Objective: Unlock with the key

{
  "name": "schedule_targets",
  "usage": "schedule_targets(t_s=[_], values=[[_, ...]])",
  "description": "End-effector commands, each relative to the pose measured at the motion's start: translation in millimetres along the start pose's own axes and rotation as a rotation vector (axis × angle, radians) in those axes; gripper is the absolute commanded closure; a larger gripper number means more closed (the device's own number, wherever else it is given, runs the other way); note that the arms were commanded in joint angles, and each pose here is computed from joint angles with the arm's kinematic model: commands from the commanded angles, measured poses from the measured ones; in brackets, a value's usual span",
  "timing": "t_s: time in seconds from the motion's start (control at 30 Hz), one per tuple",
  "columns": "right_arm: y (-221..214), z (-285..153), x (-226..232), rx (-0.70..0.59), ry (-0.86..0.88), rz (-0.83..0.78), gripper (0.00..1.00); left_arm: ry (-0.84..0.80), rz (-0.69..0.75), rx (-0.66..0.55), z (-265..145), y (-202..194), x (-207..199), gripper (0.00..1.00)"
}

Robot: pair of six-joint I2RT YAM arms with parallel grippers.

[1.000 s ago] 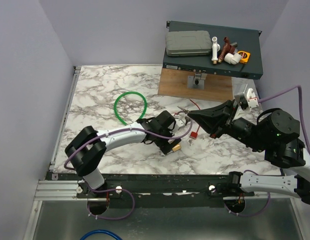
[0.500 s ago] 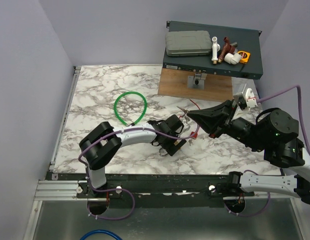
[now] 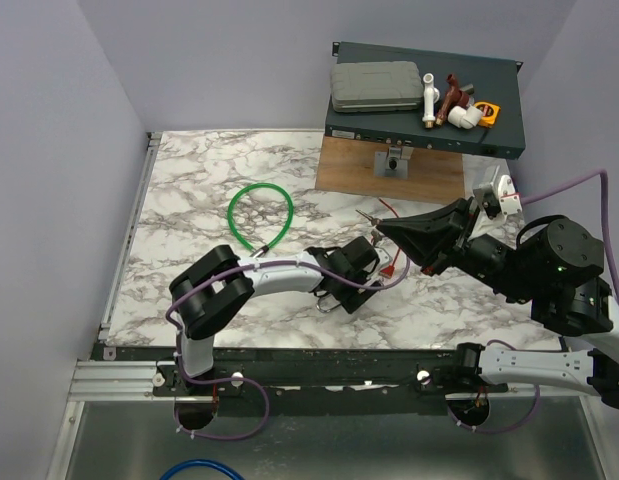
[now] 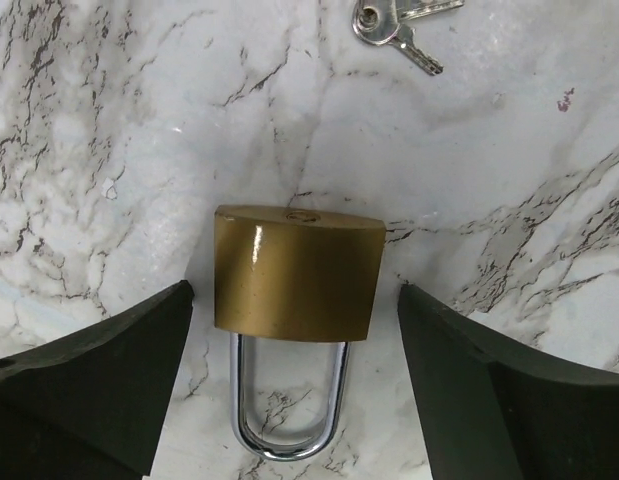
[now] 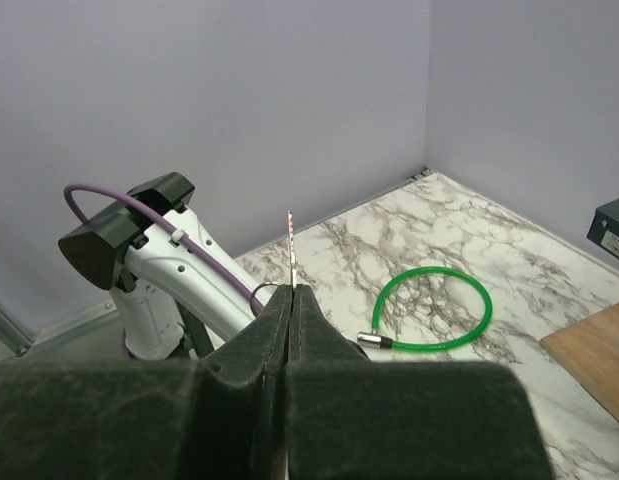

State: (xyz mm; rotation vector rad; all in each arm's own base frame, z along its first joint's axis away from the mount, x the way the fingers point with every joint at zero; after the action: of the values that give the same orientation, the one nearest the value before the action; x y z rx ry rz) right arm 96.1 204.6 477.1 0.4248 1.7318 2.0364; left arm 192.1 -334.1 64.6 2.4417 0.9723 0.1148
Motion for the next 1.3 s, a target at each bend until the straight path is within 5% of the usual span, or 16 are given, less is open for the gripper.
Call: schedule_targets(t_s=[0.0, 0.2, 0.63, 0.77, 1.0, 1.27], values=[[13, -6, -2, -0.034, 0.002, -0.008, 0.99, 0.096, 0.052, 0.087, 25, -36, 13, 0.24], [13, -8, -2, -0.036, 0.002, -0.008, 0.99, 0.125, 0.091, 0.101, 33, -44, 12, 0.38], [18, -11, -3, -0.044, 0.001, -0.007, 0.99, 0.136, 0.148, 0.175, 24, -67, 16, 0.2], [18, -11, -3, -0.044, 0.001, -0.008, 0.99, 0.112, 0.15, 0.196, 21, -69, 13, 0.21], [21, -13, -5, -0.044, -0.013, -0.009, 0.99, 0.01, 0.177, 0.227, 8, -62, 0, 0.37], [19, -10, -4, -0.034, -0.011, -0.011, 0.99, -0.059, 0.183, 0.312, 4, -65, -8, 0.36]])
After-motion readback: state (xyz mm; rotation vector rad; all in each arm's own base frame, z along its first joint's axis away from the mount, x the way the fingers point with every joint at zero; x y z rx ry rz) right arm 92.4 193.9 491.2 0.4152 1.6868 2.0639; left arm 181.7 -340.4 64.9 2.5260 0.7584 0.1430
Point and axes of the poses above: each gripper's point midway between its finger pads, its own z axis out along the fingers, its own x axis along the line the jaws close on, y = z × x, the point moved 5 cm from there along -z, back along the fingers, and after that the axes turned 8 degrees about -z, right-handed, at the moved point
